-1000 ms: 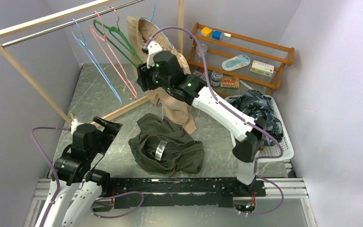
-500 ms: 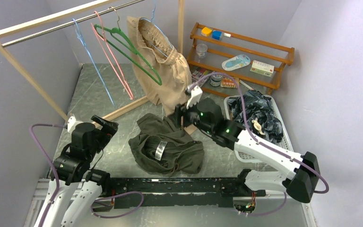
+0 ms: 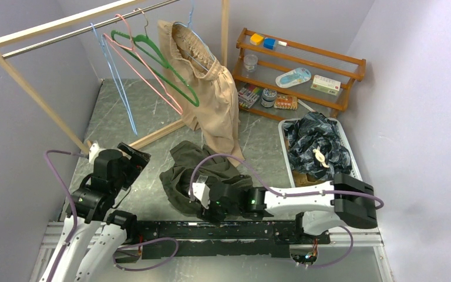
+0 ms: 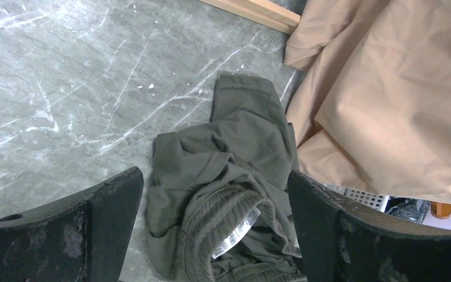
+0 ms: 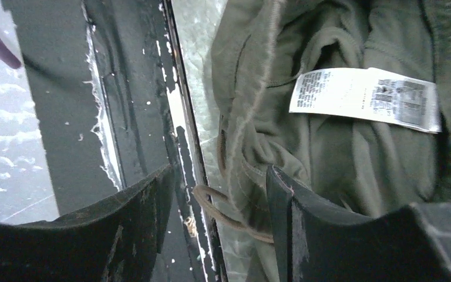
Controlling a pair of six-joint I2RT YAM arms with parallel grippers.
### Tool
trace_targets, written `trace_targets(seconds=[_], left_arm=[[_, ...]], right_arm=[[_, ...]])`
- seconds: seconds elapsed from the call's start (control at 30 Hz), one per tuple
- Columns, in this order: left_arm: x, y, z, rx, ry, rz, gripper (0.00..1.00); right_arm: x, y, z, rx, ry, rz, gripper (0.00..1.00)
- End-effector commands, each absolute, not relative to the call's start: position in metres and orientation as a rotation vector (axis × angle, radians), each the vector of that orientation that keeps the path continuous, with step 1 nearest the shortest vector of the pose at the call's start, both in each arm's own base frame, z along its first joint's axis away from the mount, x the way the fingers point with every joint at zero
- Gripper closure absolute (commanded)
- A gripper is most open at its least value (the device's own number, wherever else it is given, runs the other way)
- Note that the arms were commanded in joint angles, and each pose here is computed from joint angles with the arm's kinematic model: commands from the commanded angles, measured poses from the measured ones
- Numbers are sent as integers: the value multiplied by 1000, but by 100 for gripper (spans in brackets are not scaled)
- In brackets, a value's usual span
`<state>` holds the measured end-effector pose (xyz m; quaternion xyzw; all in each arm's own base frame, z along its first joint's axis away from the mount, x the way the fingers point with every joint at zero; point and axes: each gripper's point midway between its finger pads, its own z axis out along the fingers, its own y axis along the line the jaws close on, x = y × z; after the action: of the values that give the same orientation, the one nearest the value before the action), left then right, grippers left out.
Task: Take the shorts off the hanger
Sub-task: Pick up the shorts at the center of the board.
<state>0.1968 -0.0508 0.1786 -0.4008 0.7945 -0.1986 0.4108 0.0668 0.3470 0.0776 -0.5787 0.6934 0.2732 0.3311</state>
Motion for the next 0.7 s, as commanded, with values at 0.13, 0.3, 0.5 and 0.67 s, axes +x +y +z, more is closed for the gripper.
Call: trace_targets(seconds=[0.13, 0.3, 0.5, 0.67], left_arm=[[193, -54, 182, -1024, 1985, -545, 5], [192, -59, 187, -1029, 1975, -598, 5], [192, -63, 187, -1023, 1994, -611, 5], [193, -68, 189, -1005, 2010, -633, 5]], right_arm=[[79, 355, 51, -1568, 1857, 559, 88], [109, 370, 87, -1335, 1866, 492, 100], [155, 363, 133, -940, 1873, 488, 100], [201, 335, 116, -613, 2106, 443, 100]])
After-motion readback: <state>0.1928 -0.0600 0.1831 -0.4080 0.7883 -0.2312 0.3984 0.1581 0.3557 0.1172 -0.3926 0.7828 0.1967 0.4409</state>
